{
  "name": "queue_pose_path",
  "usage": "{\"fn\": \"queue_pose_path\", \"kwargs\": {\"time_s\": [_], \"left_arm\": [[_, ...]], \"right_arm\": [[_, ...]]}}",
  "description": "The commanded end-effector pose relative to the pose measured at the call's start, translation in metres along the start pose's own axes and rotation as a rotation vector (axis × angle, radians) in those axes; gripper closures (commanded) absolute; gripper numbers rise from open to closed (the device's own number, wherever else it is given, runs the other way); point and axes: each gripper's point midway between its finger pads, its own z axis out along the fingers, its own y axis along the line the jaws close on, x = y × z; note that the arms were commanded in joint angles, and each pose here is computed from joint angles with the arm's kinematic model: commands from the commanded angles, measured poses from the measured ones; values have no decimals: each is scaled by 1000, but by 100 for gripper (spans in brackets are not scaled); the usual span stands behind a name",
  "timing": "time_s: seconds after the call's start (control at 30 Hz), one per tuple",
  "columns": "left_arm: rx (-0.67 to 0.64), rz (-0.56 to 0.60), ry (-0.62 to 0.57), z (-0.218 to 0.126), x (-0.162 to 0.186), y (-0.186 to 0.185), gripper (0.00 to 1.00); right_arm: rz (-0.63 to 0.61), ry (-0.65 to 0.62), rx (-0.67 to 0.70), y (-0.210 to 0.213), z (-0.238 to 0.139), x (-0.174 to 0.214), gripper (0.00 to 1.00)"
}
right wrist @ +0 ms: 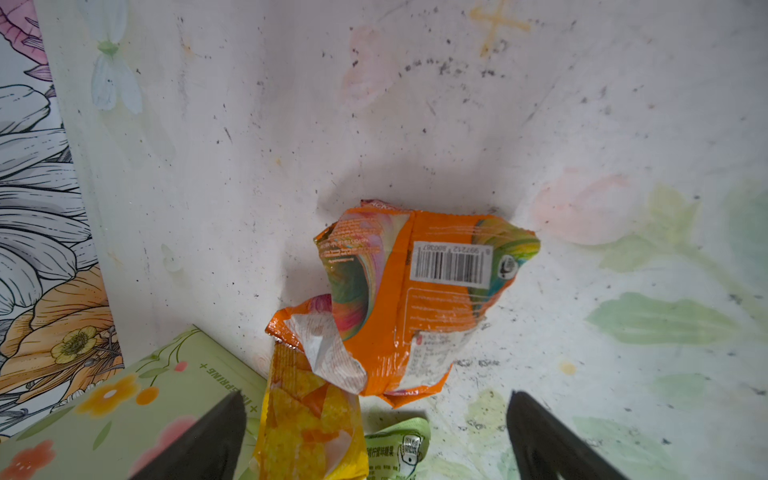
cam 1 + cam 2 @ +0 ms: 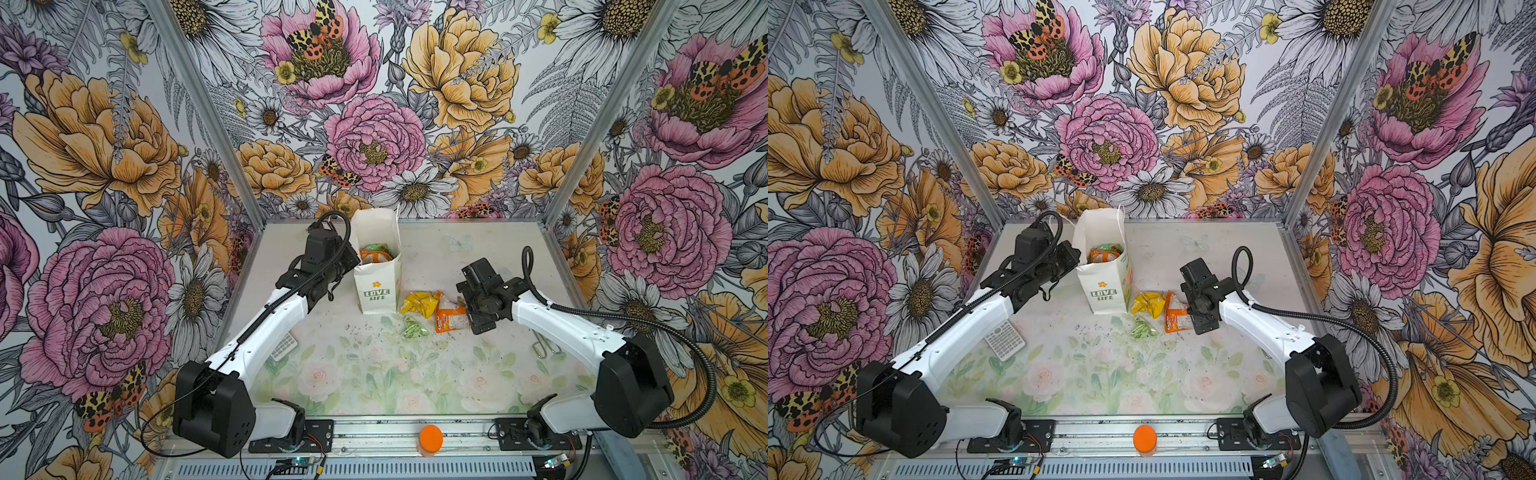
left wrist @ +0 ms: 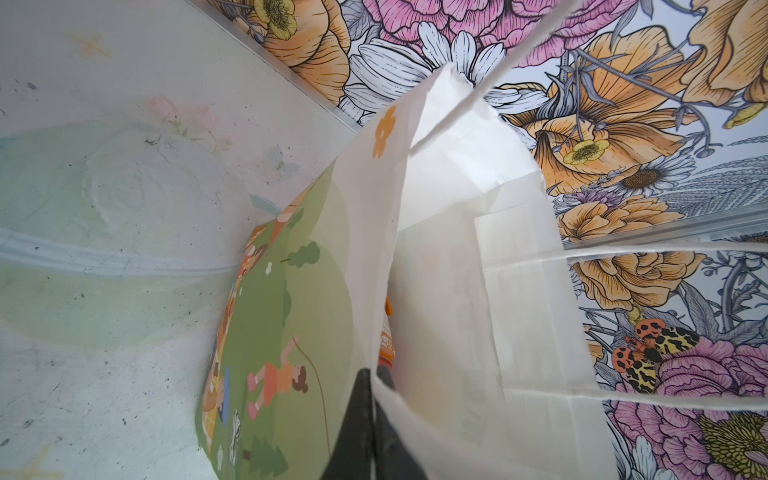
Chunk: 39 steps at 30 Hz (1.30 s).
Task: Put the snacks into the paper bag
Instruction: 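Lower the right gripper onto the orange rainbow-printed packet, then close the right gripper on the orange rainbow packet and lift it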
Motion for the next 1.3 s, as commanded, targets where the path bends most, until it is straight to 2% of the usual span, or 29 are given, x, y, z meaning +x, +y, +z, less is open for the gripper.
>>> {"fn": "queue_pose_path", "kwargs": {"time_s": [0.0,0.73,1.27], "left_arm": [[-55,-1,49,6,11,19,100],[-62,-6,51,6,11,23,100],[-67,-13,39,3,7,26,100]], "right_arm": [[23,27,7,2,11,5,0],[32,92,108,-6,63,19,0],[15,95,173,-16,90,18,0]]}}
